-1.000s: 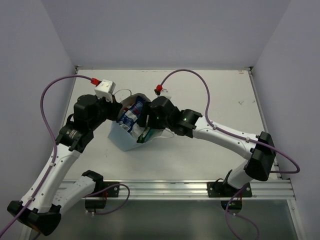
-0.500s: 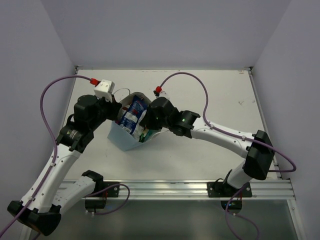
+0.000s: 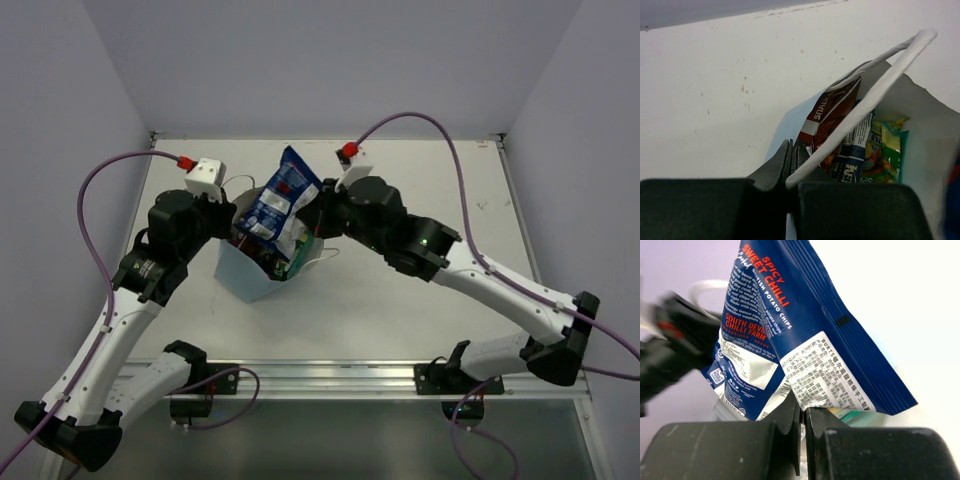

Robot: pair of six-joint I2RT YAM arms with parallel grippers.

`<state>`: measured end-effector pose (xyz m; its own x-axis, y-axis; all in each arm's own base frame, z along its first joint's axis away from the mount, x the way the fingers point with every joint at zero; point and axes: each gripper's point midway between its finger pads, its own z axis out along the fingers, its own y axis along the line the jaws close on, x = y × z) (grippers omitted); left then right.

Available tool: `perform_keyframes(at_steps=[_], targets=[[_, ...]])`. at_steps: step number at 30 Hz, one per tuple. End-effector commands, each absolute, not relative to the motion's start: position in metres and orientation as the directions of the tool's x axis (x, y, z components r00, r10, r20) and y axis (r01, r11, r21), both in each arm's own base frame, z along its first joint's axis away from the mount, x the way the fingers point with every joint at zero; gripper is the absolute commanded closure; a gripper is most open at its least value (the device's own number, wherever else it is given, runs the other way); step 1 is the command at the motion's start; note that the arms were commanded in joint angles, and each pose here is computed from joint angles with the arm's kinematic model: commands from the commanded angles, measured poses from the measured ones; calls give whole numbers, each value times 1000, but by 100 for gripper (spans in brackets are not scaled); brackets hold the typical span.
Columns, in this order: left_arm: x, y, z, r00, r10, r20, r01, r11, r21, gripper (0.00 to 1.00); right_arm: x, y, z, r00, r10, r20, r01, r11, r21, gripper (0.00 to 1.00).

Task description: Take the snacks out of the paper bag

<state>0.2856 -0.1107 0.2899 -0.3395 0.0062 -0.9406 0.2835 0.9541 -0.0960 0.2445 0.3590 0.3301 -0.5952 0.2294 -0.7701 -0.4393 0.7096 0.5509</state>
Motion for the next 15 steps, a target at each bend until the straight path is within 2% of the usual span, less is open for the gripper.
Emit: perform_keyframes(at_steps=[1,5,9,15], targets=[[296,-102,344,-169,-30,-985,246,967,-71,100,262,297,395,-391,345,-854,-407,767,496,100],[296,-102,343,-169,-15,-986,251,966,-58,100,291,231,380,-354,441,-825,-247,807,537,100],[296,-104,345,-160,3,-987,266,963,-41,100,324,163,318,-367,484,-794,-33,847,531,100],[304,-106,354,-128,34,-991,277,961,-3,100,339,160,217,-523,498,-691,58,830,554,100]])
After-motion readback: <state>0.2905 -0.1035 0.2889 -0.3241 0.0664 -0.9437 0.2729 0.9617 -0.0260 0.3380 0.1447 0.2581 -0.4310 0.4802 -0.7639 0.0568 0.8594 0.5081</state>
